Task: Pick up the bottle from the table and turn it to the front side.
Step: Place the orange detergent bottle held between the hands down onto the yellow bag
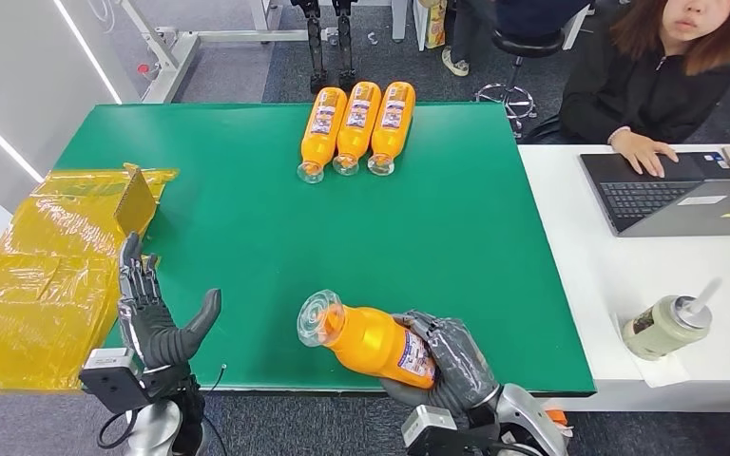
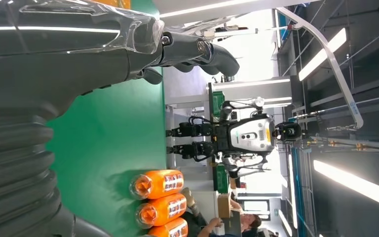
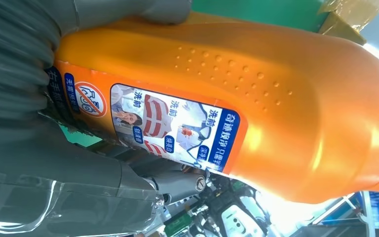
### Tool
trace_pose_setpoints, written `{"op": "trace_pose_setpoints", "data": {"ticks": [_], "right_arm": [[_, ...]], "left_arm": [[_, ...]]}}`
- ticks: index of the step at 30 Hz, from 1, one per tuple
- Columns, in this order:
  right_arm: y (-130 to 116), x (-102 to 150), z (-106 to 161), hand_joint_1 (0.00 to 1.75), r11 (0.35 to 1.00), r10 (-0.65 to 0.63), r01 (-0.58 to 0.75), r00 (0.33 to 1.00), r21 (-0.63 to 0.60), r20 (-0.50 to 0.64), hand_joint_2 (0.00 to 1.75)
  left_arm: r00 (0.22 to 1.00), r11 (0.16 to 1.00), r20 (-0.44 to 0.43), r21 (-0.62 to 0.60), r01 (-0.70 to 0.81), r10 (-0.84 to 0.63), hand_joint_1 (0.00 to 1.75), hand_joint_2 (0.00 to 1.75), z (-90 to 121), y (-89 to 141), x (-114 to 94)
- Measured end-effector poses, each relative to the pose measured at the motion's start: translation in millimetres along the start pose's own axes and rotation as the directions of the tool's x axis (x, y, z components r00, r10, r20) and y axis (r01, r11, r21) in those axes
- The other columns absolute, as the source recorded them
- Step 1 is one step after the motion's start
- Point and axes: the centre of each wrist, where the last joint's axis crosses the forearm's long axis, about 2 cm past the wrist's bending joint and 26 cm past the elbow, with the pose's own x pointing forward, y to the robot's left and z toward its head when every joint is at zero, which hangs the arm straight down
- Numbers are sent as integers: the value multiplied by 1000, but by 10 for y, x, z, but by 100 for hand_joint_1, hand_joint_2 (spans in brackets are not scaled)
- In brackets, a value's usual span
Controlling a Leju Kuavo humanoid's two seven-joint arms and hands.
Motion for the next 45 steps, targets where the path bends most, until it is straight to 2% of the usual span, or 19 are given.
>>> {"op": "trace_pose_setpoints", "data": {"ticks": [5,12,15,21,28,33,40,45], "right_arm": [[-18,-21,27,174,1000,6,-6,1000,-26,-4,175],[-151,-171,213,174,989,52,-58,997,-136,-49,175],[-185,-217,285,174,985,67,-76,996,-156,-62,175],[-190,-240,284,175,980,92,-102,994,-171,-68,175],[-155,-340,30,171,979,71,-87,993,-187,-94,175],[-113,-424,-286,174,978,34,-44,998,-202,-48,175],[-16,-305,-920,175,978,-63,69,997,-197,36,175],[75,-220,-1093,175,978,-105,119,991,-170,88,175]], "left_arm": [[1000,999,4,-23,-23,24,0,175,33,-13,31],[995,987,7,-123,-99,101,0,175,231,-91,201],[982,961,-21,-199,-190,190,0,175,310,-215,281],[914,851,-86,-338,-401,397,0,175,417,-539,460],[893,804,-87,-402,-437,442,0,175,388,-690,562],[882,784,-70,-428,-450,467,0,175,314,-738,605],[877,780,-45,-439,-447,478,0,175,157,-831,651],[885,788,-40,-438,-432,463,0,175,119,-853,606]]}}
